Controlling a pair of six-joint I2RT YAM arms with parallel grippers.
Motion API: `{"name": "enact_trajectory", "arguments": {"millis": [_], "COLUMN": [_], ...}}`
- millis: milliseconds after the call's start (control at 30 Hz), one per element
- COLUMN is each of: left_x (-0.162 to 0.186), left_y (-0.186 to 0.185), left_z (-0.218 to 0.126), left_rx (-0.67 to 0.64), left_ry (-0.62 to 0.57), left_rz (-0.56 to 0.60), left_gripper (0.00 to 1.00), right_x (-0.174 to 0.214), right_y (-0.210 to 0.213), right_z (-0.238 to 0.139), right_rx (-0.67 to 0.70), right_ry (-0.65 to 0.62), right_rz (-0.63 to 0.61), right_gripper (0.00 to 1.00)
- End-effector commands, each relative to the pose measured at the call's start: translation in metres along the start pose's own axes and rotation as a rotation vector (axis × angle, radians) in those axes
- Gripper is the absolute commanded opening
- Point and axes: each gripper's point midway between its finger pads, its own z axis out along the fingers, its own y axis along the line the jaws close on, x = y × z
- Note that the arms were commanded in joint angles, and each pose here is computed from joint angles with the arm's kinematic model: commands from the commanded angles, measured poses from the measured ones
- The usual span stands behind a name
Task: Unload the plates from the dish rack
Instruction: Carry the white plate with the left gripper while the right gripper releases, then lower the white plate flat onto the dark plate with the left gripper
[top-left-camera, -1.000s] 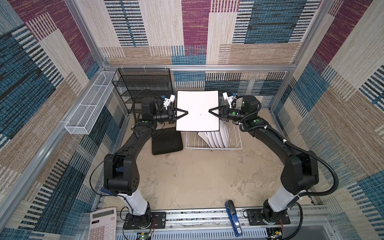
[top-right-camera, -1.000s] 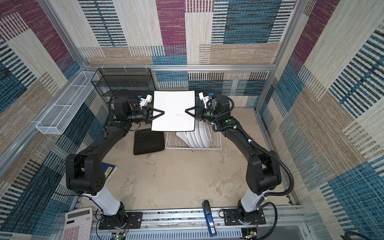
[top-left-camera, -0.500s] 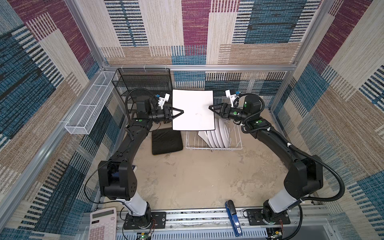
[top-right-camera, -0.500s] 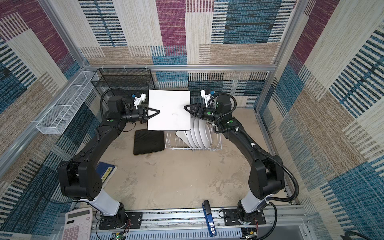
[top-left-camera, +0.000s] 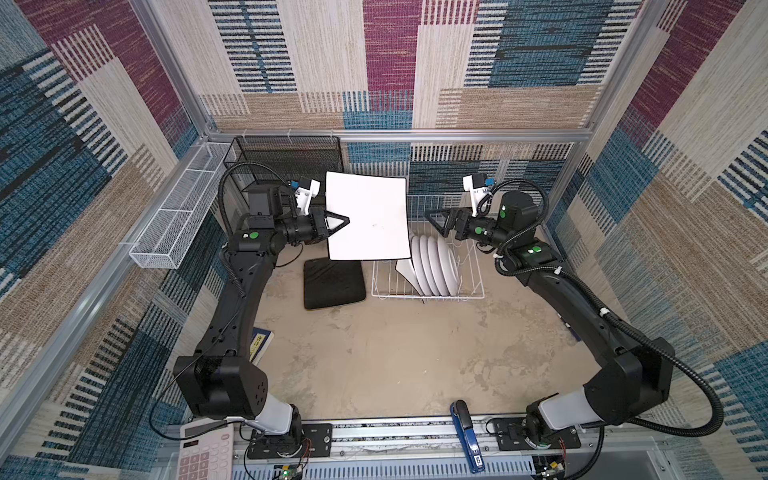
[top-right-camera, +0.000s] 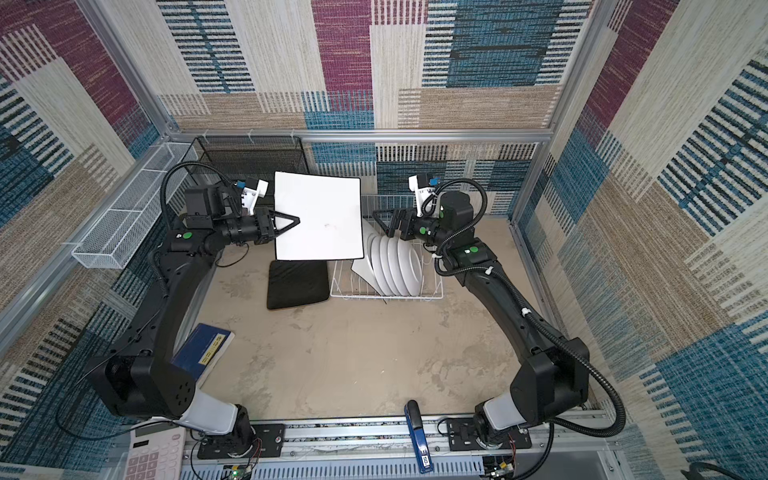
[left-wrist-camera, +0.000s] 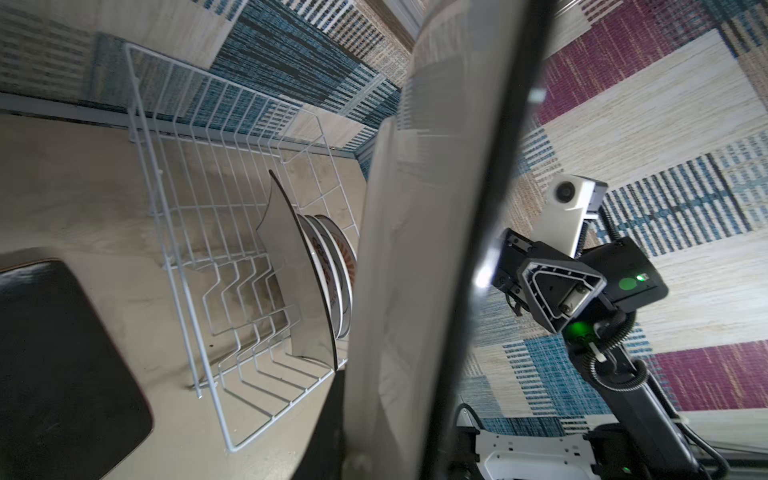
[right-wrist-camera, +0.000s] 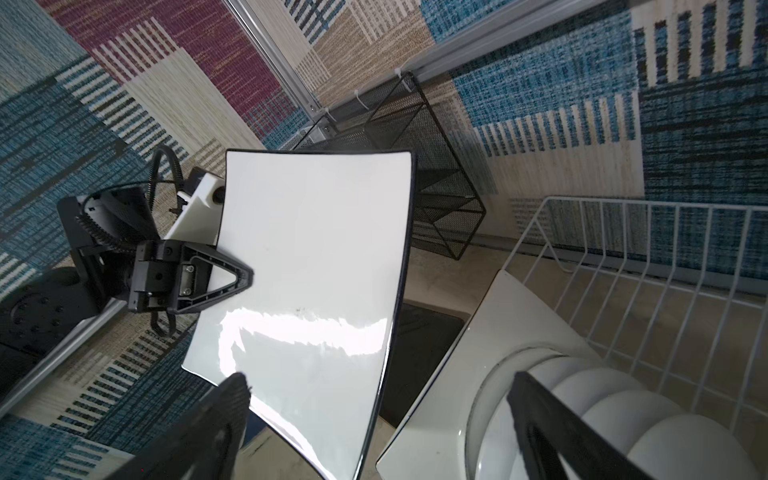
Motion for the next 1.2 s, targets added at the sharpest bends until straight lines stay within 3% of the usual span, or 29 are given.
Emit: {"name": "enact_trajectory", "arguments": {"millis": [0,100,267,567,967,1167], "left_x": [-0.005,-0.006,-0.007,-0.002,0.020,0.027], "left_y": [-0.002,0.005,0.017,0.047,0.136,0.161], "left_z": [-0.016,-0.028,-0.047,-0.073,-0.054,-0.044], "left_rx": [-0.075,-0.187,-0.326,-0.435,-0.399,-0.318], "left_ry": [-0.022,-0.025,-0.039,-0.011,0.084,0.105], "left_rz": [0.096,0.114,0.142,0.114,-0.100,-0.165], "left_gripper": [0.00,0.00,0.00,0.00,0.00,0.00], "right_x": [0.005,0.014,0.030,0.060,0.076,0.079], "right_y": [0.000,0.008,0.017,0.024,0.028,0.026], "right_z": [-0.001,0.002,0.009,0.021,0.032,0.031], "right_rx": [0.064,0.080,0.063,0.028,-0.004,0.004], "right_ry": [0.006,0.021,0.060,0.156,0.210,0.218], "right_rz": [-0.160,-0.257,-0.310,-0.346,-0.330,-0.317], "right_gripper": [0.99,0.99,0.99,0.99,0.99,0.99]}}
